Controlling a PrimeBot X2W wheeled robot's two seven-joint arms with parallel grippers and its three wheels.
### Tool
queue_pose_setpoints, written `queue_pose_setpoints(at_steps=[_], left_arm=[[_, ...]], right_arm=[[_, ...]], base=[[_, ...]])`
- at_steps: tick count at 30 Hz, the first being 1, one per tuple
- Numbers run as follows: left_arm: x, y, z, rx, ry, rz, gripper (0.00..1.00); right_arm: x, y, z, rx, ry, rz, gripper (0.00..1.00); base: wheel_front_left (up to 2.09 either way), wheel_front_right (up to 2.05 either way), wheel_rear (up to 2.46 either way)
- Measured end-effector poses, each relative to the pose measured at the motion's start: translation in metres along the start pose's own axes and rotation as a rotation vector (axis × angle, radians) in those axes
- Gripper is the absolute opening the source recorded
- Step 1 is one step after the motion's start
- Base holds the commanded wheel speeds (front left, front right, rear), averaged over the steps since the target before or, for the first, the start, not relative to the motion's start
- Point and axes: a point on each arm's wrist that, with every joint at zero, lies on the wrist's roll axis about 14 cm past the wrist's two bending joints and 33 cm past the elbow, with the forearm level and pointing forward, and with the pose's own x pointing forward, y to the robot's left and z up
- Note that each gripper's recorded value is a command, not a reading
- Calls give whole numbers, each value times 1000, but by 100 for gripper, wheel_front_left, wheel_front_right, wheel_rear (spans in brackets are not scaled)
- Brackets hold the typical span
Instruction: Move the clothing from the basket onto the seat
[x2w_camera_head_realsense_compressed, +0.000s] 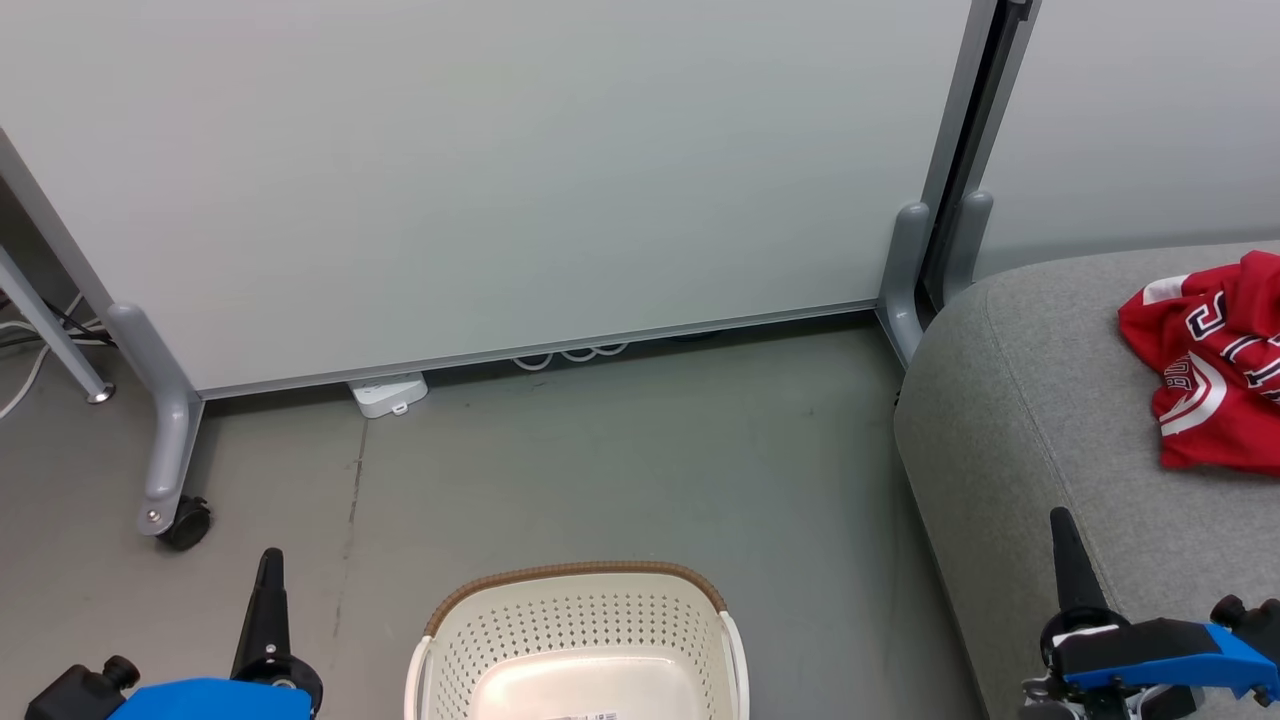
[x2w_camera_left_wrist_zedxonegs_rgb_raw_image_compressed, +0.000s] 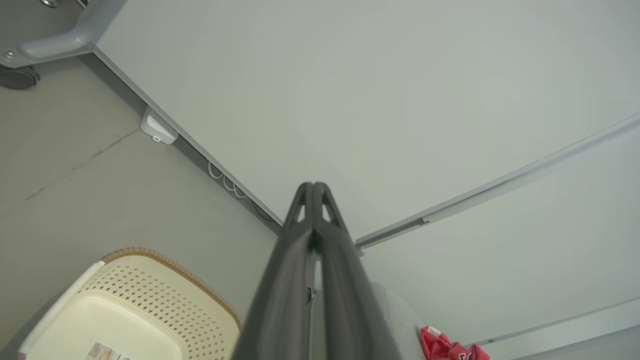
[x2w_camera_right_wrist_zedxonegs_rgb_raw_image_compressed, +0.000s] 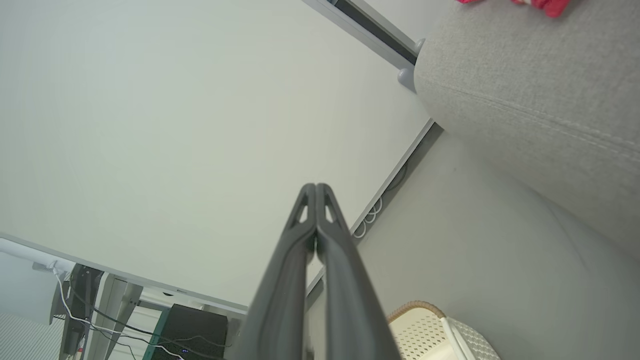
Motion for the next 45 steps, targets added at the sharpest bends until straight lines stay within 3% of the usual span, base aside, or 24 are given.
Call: queue_pose_setpoints(at_steps=[45], left_arm=[[8, -5, 8, -408, 14, -31, 0]], right_arm=[[9, 11, 2, 433, 26, 36, 0]], base=[[0, 0, 0]])
